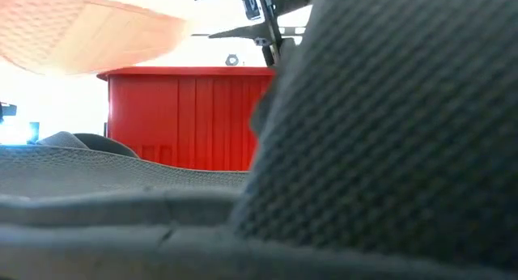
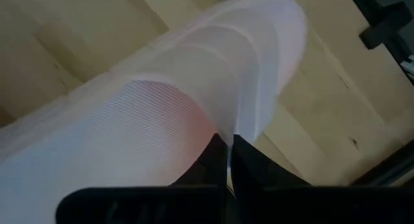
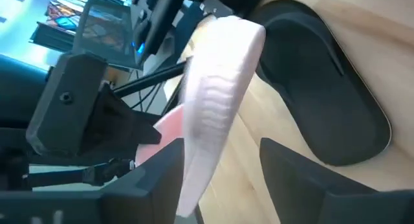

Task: Pick and place slides into bin
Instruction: Put the pink slide into the red bin

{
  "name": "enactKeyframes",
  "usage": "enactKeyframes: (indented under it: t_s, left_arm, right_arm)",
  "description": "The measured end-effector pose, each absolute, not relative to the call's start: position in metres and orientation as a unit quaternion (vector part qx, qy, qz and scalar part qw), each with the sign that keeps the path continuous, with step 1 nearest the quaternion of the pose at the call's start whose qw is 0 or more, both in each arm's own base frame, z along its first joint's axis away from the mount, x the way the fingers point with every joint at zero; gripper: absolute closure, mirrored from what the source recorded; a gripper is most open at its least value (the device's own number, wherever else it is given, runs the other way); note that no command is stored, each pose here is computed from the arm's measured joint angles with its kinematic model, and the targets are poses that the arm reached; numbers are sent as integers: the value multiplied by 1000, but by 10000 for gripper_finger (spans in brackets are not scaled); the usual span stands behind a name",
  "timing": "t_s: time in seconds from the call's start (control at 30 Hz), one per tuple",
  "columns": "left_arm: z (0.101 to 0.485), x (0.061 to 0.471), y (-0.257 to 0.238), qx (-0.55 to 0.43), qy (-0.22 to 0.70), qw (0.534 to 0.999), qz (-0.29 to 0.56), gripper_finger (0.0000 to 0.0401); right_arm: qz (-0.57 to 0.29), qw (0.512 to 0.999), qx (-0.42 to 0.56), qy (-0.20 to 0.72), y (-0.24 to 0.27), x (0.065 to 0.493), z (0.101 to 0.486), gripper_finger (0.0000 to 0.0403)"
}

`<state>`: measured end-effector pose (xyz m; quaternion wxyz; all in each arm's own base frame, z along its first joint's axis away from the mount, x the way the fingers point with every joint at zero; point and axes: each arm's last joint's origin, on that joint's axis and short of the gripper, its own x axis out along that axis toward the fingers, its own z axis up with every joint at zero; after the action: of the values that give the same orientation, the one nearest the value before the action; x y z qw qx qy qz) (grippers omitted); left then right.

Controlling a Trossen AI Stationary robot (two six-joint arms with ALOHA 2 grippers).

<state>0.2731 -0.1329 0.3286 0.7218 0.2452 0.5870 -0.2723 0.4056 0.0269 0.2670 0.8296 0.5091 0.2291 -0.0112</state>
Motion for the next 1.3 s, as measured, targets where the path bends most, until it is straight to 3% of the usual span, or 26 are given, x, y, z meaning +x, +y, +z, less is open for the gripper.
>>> enactKeyframes:
  t_s: [0.3, 0.63, 0.97, 1.3]
  left_arm:
    - [329, 276, -129, 264, 577, 718, -286, 393]
    - [329, 280, -124, 275, 568, 720, -289, 393]
    - [330, 286, -118, 280, 551, 732, -288, 393]
    - [330, 287, -117, 232, 572, 756, -216, 356]
  right_arm:
    - [-26, 843, 501, 195, 15, 408, 271, 150]
    - [-34, 848, 495, 189, 6, 408, 271, 160]
    - [-20, 845, 497, 198, 7, 408, 271, 215]
    - [-36, 839, 493, 229, 7, 405, 265, 329]
